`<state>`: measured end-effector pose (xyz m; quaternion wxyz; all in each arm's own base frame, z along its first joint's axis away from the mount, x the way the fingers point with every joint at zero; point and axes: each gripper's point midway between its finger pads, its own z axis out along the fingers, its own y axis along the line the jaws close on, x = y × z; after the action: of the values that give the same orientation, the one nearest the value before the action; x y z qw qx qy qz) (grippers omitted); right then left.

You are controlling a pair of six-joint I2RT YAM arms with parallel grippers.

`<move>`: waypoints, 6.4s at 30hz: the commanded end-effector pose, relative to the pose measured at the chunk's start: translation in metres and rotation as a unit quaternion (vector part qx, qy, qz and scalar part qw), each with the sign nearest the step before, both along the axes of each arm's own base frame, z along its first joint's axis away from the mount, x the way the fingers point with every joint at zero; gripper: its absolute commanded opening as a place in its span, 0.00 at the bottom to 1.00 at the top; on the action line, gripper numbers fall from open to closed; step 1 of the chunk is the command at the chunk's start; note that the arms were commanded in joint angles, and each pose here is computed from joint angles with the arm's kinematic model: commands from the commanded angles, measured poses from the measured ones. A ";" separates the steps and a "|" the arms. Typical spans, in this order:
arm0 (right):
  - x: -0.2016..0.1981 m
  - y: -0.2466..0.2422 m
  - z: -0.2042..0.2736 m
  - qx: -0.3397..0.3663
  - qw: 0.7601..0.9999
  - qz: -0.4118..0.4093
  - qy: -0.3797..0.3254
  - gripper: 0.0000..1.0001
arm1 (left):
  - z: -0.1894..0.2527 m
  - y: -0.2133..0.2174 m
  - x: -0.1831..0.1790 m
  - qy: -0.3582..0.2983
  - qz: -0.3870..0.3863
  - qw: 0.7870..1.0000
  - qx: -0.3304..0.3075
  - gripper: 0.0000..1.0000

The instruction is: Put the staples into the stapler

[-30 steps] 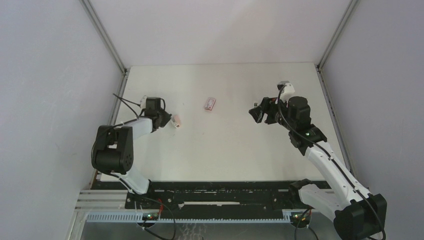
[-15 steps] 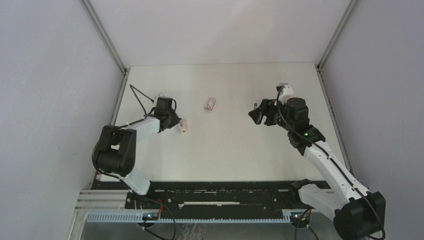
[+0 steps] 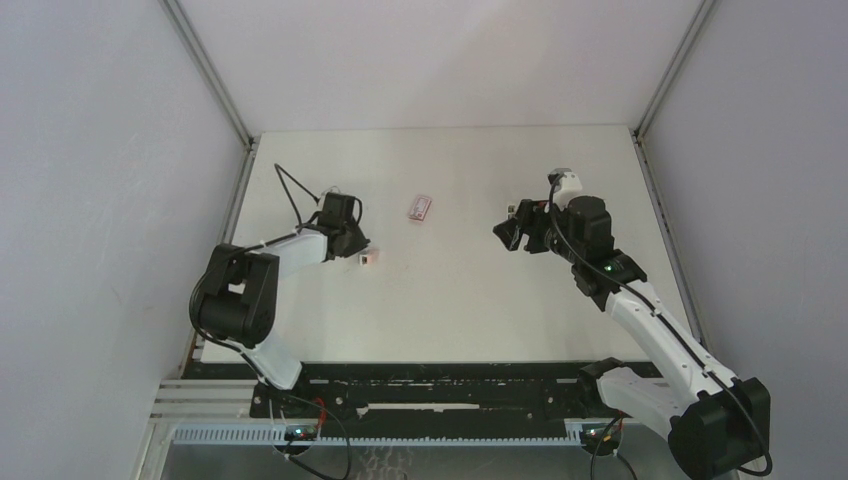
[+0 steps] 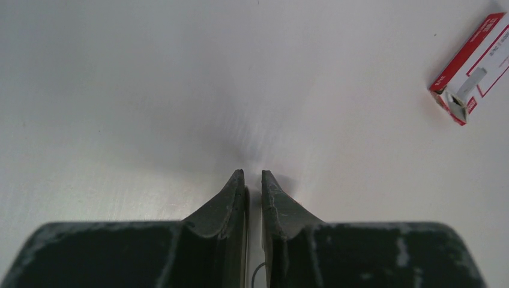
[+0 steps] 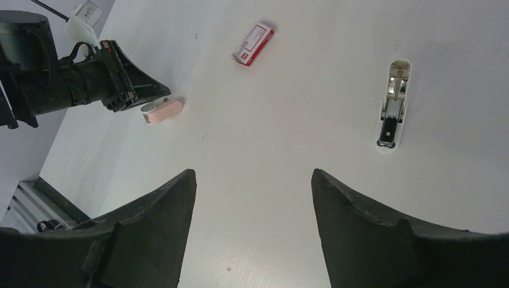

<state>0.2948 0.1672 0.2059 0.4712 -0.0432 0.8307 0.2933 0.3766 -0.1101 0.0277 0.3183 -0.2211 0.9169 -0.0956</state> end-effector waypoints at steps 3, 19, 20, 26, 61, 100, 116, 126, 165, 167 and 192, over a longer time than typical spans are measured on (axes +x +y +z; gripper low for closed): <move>0.006 0.002 0.010 0.006 1.000 -0.006 -0.020 0.70 | -0.003 -0.002 -0.006 0.020 -0.016 0.999 0.020 0.22; 0.006 0.003 0.008 0.003 1.000 -0.005 -0.020 0.70 | 0.019 -0.008 -0.015 -0.003 -0.024 0.999 0.026 0.32; 0.006 0.003 0.008 0.003 1.000 -0.004 -0.020 0.70 | 0.020 -0.009 -0.017 -0.008 -0.039 0.999 0.033 0.33; 0.003 0.006 0.011 0.005 1.000 0.004 -0.023 0.70 | 0.040 -0.015 -0.013 -0.051 -0.075 0.995 0.032 0.52; -0.002 0.010 0.015 0.005 0.999 0.016 -0.031 0.70 | 0.023 -0.021 -0.043 0.021 -0.249 0.964 0.086 0.30; -0.022 0.076 -0.002 0.047 0.996 0.066 0.022 0.70 | 0.078 -0.058 -0.034 -0.152 -0.169 0.974 -0.014 0.00; -0.038 0.150 0.019 0.128 0.970 0.206 0.012 0.75 | 0.171 -0.124 -0.096 -0.310 -0.219 0.917 -0.126 0.00; -0.028 0.169 0.007 0.121 0.970 0.208 0.025 0.72 | 0.183 -0.135 -0.108 -0.319 -0.235 0.907 -0.145 0.00; -0.048 0.131 0.065 0.082 0.969 0.216 -0.092 0.00 | 0.190 -0.107 -0.109 -0.280 -0.124 0.933 -0.189 0.10; -0.052 0.127 0.068 0.073 0.967 0.223 -0.103 0.00 | 0.189 -0.102 -0.110 -0.282 -0.117 0.932 -0.195 0.22; -0.179 0.101 0.111 0.078 0.831 0.534 -0.135 0.00 | 0.324 -0.144 -0.216 -0.428 -0.511 0.719 -0.197 0.80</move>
<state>0.1476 0.2718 0.2943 0.3648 -0.4271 0.6392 0.5252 0.1912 -0.2284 0.3239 0.5507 0.1791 0.6685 -0.4666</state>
